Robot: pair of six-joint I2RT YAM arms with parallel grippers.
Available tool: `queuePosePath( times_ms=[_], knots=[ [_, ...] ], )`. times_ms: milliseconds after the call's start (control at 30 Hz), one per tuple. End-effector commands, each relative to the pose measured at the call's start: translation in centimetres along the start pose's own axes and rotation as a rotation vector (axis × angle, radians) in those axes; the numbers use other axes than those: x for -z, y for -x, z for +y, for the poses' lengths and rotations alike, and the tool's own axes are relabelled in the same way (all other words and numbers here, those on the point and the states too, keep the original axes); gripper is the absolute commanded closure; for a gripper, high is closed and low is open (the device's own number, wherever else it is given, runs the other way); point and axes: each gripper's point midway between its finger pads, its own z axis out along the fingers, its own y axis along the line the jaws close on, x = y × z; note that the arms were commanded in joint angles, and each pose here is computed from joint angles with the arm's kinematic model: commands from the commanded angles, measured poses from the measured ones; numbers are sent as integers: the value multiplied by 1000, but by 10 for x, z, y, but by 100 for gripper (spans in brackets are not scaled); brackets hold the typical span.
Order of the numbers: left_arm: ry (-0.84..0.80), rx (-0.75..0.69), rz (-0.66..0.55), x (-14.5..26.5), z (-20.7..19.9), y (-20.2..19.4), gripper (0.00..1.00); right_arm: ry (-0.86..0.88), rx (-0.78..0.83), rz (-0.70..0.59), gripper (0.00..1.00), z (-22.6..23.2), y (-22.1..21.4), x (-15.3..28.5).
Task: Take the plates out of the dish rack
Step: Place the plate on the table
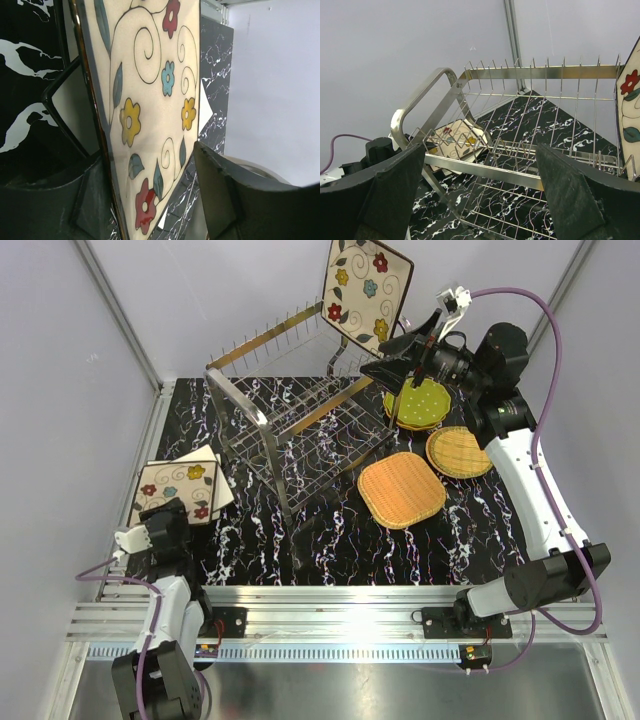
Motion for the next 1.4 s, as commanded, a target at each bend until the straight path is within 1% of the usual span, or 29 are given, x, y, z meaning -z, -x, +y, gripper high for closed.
queuePosePath(
  times_ms=[0, 233, 433, 800, 833, 1100, 1367],
  knots=[
    [-92, 18, -10, 2, -28, 5, 34, 31, 41, -29, 0, 17, 15, 9],
    [-48, 9, 0, 1, -19, 3, 26, 31, 37, -28, 0, 17, 14, 8],
    [-3, 8, 21, 0, -11, -2, 21, 30, 37, -29, 0, 15, 14, 8],
    [159, -29, 58, -2, 3, -6, 10, 29, 34, -28, 0, 14, 14, 7],
    [158, -32, 62, -2, -1, -6, 10, 29, 33, -27, 0, 14, 13, 8],
    [253, -49, 109, -5, 5, -14, 7, 22, 37, -27, 0, 12, 13, 8],
    [338, -74, 188, -8, 6, -27, 6, 19, 35, -26, 0, 10, 12, 8]
  ],
)
